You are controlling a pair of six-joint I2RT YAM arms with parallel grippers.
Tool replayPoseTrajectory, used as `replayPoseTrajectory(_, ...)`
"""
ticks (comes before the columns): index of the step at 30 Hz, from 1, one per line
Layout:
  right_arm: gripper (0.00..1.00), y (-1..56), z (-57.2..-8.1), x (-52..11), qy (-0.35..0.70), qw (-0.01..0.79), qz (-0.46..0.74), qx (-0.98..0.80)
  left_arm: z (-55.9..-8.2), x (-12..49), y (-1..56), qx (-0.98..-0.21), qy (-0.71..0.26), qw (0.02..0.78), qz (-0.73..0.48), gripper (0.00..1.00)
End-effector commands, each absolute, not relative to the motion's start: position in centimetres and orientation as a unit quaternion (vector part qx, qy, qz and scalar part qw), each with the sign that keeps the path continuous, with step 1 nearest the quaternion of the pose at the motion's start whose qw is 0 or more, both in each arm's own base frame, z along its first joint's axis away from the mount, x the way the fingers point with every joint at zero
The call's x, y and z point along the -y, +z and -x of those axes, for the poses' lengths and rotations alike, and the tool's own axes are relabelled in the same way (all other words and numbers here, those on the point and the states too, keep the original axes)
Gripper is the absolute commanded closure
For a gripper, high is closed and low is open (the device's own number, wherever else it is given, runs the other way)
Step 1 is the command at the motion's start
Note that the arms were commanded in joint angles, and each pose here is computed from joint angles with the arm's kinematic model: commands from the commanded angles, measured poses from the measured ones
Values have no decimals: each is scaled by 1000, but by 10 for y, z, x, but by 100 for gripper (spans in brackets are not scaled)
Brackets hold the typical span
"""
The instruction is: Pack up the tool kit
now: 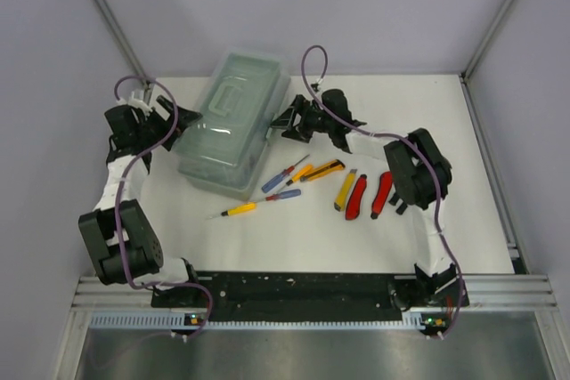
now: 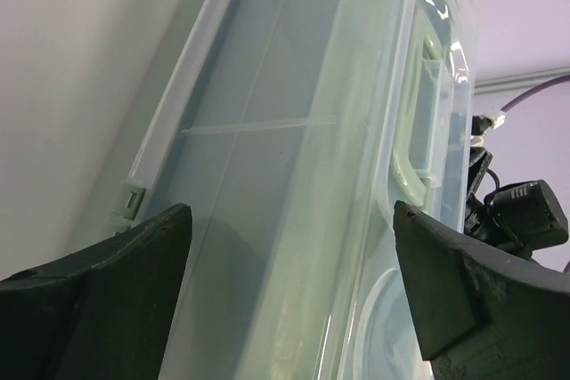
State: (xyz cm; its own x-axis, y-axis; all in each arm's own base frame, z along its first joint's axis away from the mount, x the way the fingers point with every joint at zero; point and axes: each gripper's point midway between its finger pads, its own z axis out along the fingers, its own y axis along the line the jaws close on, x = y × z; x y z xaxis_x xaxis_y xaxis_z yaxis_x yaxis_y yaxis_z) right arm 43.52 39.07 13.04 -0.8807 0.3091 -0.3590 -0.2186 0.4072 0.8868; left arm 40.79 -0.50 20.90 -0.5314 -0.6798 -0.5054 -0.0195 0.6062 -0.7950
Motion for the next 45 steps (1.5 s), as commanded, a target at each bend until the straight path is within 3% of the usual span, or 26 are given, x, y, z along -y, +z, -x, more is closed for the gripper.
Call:
replayPoseTrajectory(1, 26, 164, -450, -409, 571, 281, -16, -771, -412, 45, 230, -773, -443, 423, 164, 5)
replayPoseTrajectory(13, 25, 169, -454, -387, 570, 306, -42, -761, -431, 97, 244, -776, -478, 402, 88, 12)
replayPoseTrajectory(24, 1, 195, -473, -349, 596, 357, -51, -717, -460, 55, 283, -776, -401, 482, 71, 2)
replayPoseTrajectory(30, 1, 214, -484, -347, 639, 363, -47, -676, -491, 47, 309, -745, -410, 523, 63, 2)
replayPoseTrajectory(45, 1, 182, -501, -361, 683, 322, -53, -653, -518, 54, 257, -758, -457, 459, 77, 2)
